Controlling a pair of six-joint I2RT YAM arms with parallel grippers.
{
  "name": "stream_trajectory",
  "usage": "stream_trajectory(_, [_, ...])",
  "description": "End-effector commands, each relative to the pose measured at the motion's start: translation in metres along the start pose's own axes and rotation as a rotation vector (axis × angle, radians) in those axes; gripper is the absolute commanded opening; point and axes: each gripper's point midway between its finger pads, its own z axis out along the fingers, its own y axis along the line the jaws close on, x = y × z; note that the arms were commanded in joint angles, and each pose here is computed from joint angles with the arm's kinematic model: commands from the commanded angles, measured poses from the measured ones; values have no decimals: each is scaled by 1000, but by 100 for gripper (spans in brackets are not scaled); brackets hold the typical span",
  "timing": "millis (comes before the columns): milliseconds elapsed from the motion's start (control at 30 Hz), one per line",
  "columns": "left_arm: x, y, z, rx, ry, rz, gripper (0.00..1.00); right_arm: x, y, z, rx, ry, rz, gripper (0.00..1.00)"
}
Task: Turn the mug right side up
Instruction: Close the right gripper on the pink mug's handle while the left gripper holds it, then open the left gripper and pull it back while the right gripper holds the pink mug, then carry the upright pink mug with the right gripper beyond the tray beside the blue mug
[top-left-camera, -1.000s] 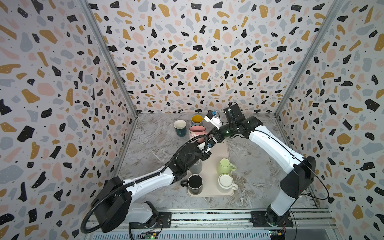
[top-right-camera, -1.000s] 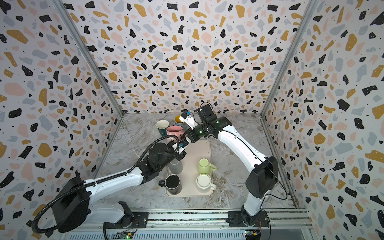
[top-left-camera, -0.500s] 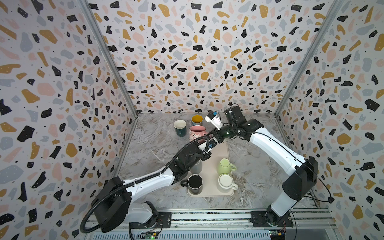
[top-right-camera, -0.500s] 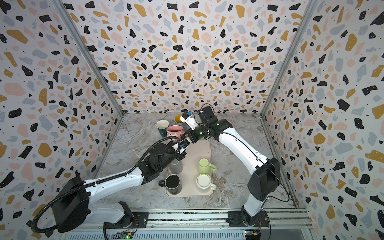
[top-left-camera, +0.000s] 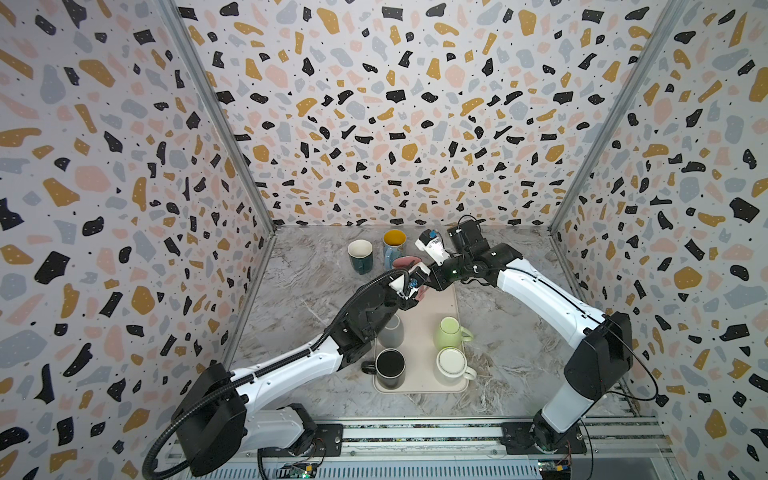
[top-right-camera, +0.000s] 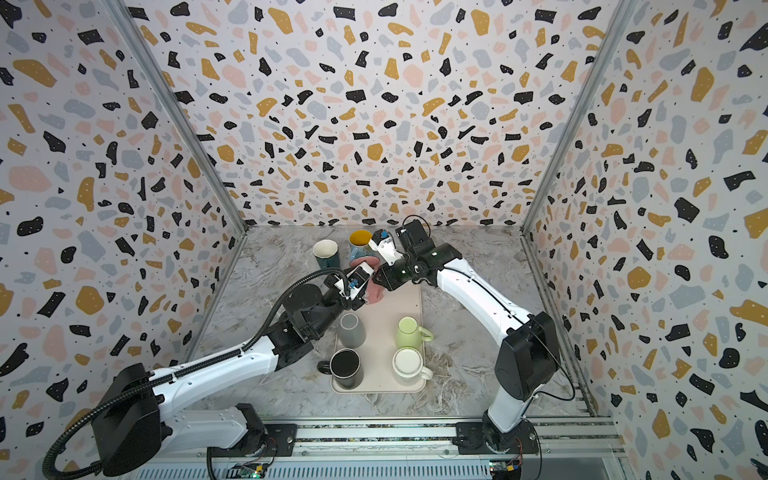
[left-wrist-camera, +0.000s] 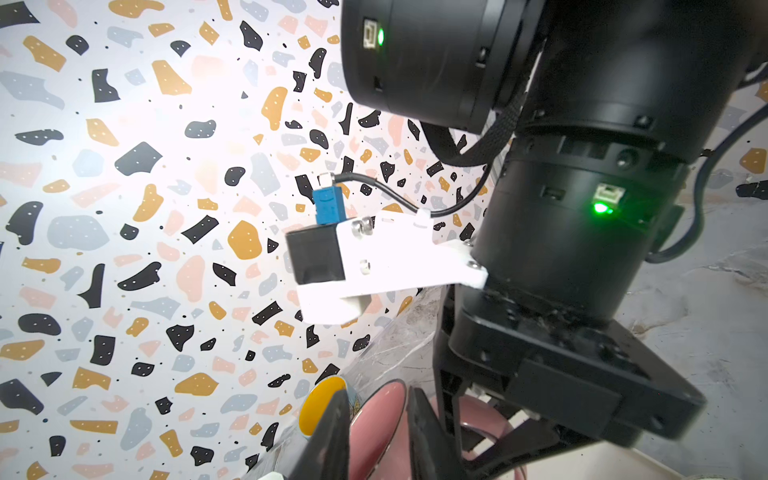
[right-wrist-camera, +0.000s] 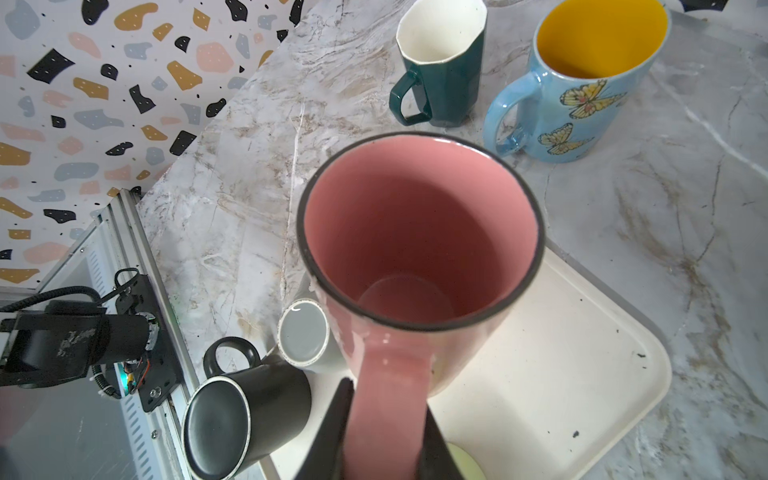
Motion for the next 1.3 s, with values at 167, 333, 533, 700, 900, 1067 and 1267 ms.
stream_trajectory(167, [-21,33,0,-115,11,-83,26,-49,-8,-32,92,-235,-69,0])
stream_trajectory(333, [-16,41,8,-104,85,-163,21,-50,-24,-33,149,-311,-76,0])
stream_trajectory(533, [-11,55,17,-39,118,-302,21,-56,-40,-33,213,-411,-122,0])
stream_trajectory(700, [-11,65,20,-21,107,-373,23,-65,-52,-39,270,-503,-159,0])
stream_trajectory(900, [1,64,26,78,122,-497,24,-67,-73,-37,346,-576,-174,0])
stream_trajectory(1067, [8,65,33,156,118,-615,24,-67,-85,-34,388,-632,-197,0])
stream_trajectory(1267, [6,70,35,233,77,-729,26,-71,-94,-29,411,-698,-229,0])
